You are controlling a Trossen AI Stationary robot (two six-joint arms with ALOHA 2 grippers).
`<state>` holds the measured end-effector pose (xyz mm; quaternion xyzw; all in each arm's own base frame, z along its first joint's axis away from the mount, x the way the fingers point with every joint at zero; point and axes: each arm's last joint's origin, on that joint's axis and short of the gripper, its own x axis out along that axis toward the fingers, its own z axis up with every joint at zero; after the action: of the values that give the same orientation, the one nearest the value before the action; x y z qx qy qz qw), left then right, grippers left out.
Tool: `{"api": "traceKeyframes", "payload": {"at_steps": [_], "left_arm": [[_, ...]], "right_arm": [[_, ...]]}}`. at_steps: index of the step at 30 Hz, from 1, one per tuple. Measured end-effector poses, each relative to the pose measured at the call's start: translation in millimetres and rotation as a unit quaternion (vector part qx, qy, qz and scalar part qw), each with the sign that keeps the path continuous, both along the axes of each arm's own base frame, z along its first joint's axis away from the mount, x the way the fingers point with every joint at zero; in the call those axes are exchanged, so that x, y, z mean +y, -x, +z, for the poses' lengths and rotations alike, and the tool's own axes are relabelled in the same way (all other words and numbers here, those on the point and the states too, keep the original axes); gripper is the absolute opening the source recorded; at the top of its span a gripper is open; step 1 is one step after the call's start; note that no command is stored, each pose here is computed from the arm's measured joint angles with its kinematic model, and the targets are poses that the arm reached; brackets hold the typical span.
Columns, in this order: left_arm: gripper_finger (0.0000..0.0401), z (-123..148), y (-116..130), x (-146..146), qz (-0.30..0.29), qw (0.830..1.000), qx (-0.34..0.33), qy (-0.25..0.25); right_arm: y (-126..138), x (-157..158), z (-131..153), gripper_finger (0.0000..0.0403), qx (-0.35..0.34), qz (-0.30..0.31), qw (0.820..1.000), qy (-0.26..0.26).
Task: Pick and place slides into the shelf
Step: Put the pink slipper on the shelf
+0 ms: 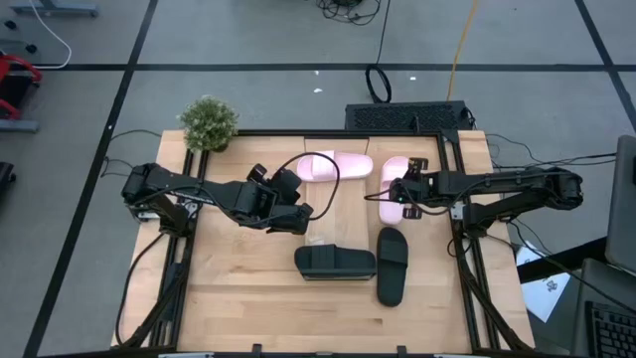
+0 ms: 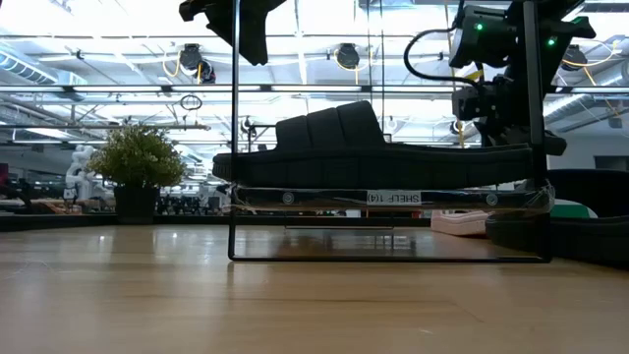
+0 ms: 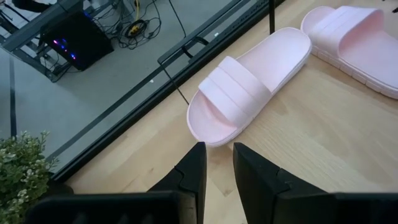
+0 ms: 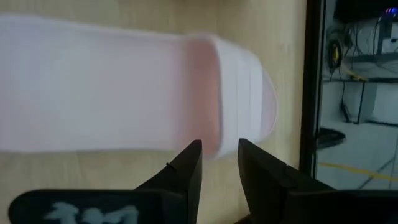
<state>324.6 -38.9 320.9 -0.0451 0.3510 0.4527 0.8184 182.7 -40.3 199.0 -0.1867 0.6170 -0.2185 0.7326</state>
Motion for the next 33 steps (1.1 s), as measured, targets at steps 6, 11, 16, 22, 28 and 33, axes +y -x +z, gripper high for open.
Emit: {"api": "traceKeyframes", "payload": {"at_steps": [6,11,16,22,28,33], "left_arm": [[0.0076,0,0,0,0.000,1.000,0.000,0.000],[0.0076,0,0,0,0.000,1.000,0.000,0.000],[0.0076,0,0,0,0.000,1.000,0.000,0.000],[0.0076,0,0,0,0.000,1.000,0.001,0.000],[0.0076,0,0,0,0.000,1.000,0.001,0.000],[0.0076,0,0,0,0.000,1.000,0.001,0.000]], "right_arm": [[-7,0,1,0.0092,-0.033,0.021,0.999,-0.021],[-8,1,1,0.0092,-0.040,0.020,0.998,-0.035],[-9,-3,2,0.0092,-0.045,0.016,0.999,-0.019],[-2,-7,-12,0.0093,-0.035,0.003,0.999,-0.030],[1,-10,-24,0.0093,-0.034,0.002,0.999,0.014],[1,-10,-28,0.0093,-0.036,0.008,0.999,0.016]]}}
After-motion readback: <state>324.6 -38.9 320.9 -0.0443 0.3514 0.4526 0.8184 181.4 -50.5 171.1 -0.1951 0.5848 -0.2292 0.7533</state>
